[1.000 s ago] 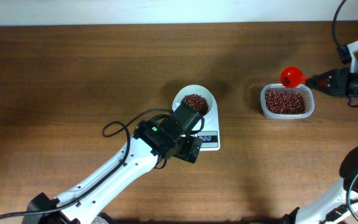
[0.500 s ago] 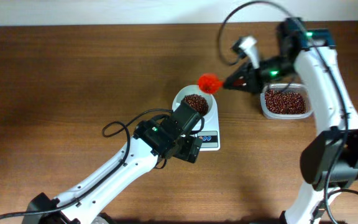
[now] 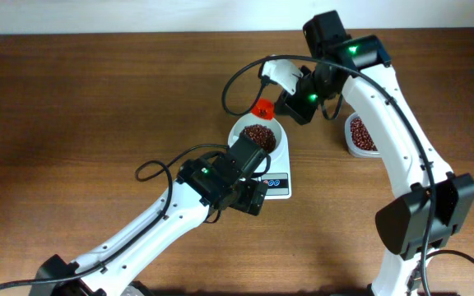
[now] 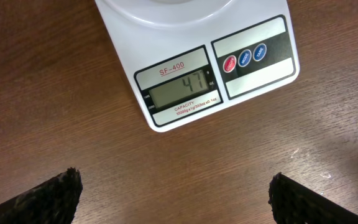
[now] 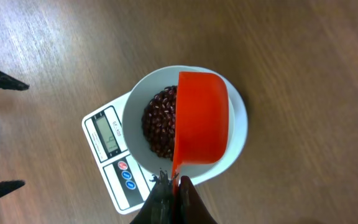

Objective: Scoop item into bowl and weigh 50g on scale

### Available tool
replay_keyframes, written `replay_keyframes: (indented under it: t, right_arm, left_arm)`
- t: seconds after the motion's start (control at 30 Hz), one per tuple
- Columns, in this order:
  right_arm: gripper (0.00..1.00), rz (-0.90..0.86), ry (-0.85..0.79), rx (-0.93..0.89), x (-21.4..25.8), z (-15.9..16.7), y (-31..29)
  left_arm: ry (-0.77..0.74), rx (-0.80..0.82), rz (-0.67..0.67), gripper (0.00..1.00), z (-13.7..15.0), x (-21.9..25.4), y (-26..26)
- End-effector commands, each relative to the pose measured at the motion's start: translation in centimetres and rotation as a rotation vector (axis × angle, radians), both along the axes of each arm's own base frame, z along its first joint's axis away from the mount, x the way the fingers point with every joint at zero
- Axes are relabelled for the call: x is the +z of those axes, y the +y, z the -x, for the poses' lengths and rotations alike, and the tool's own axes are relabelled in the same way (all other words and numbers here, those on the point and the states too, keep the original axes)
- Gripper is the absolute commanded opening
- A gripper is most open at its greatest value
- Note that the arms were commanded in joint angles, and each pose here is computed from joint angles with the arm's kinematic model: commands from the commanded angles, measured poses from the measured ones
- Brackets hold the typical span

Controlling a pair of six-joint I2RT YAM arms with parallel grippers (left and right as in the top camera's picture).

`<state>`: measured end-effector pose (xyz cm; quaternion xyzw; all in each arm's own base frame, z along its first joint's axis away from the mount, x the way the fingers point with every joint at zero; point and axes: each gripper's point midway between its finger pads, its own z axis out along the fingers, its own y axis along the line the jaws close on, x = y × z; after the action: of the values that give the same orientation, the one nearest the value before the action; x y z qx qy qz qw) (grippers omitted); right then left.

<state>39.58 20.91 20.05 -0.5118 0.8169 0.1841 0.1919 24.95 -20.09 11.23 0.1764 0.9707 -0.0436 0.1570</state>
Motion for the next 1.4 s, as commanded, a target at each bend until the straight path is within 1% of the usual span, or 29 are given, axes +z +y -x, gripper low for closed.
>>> replay_keyframes:
  t: [0.0,0.1,0.17,0.27,0.47,0.9,1.03,1.13,1.3,1.37]
  right_arm:
    - [0.04,0.068,-0.089,-0.006,2.1,-0.2,-0.3]
    - [0.04,0.085,-0.109,0.003,2.5,0.2,0.0]
    - [0.04,0.112,-0.124,0.062,2.4,0.8,0.4]
    - [0.04,0.182,-0.155,0.056,2.1,0.5,0.1]
    - [0.04,0.223,-0.183,0.05,2.0,0.1,-0.2]
    - [0.04,0.204,-0.203,0.049,2.3,-0.3,0.3]
    - [0.04,0.113,-0.181,-0.01,2.9,-1.0,0.5]
    - [0.04,-0.011,-0.103,-0.081,3.5,-1.2,0.5]
    - [0.04,-0.222,0.113,-0.356,4.4,-2.6,-2.6]
    - [0.04,-0.311,0.194,-0.422,4.8,-3.0,-3.9]
  left_arm:
    - [-0.005,-0.011,-0.021,0.99,0.0,-0.3,0.3]
    - [-0.005,-0.011,-0.021,0.99,0.0,-0.3,0.3]
    - [-0.005,-0.011,-0.021,0.99,0.0,-0.3,0.3]
    - [-0.005,-0.011,-0.021,0.99,0.0,-0.3,0.3]
    - [-0.005,-0.011,-0.021,0.99,0.0,-0.3,0.3]
    - [-0.005,-0.011,-0.021,0.99,0.0,-0.3,0.3]
    - [-0.005,-0.011,-0.021,0.99,0.0,-0.3,0.3]
    - [-0.005,-0.011,-0.021,0.99,0.0,-0.3,0.3]
    - [-0.005,-0.011,-0.021,0.99,0.0,-0.3,0.3]
    - [-0.005,-0.011,-0.021,0.99,0.0,-0.3,0.3]
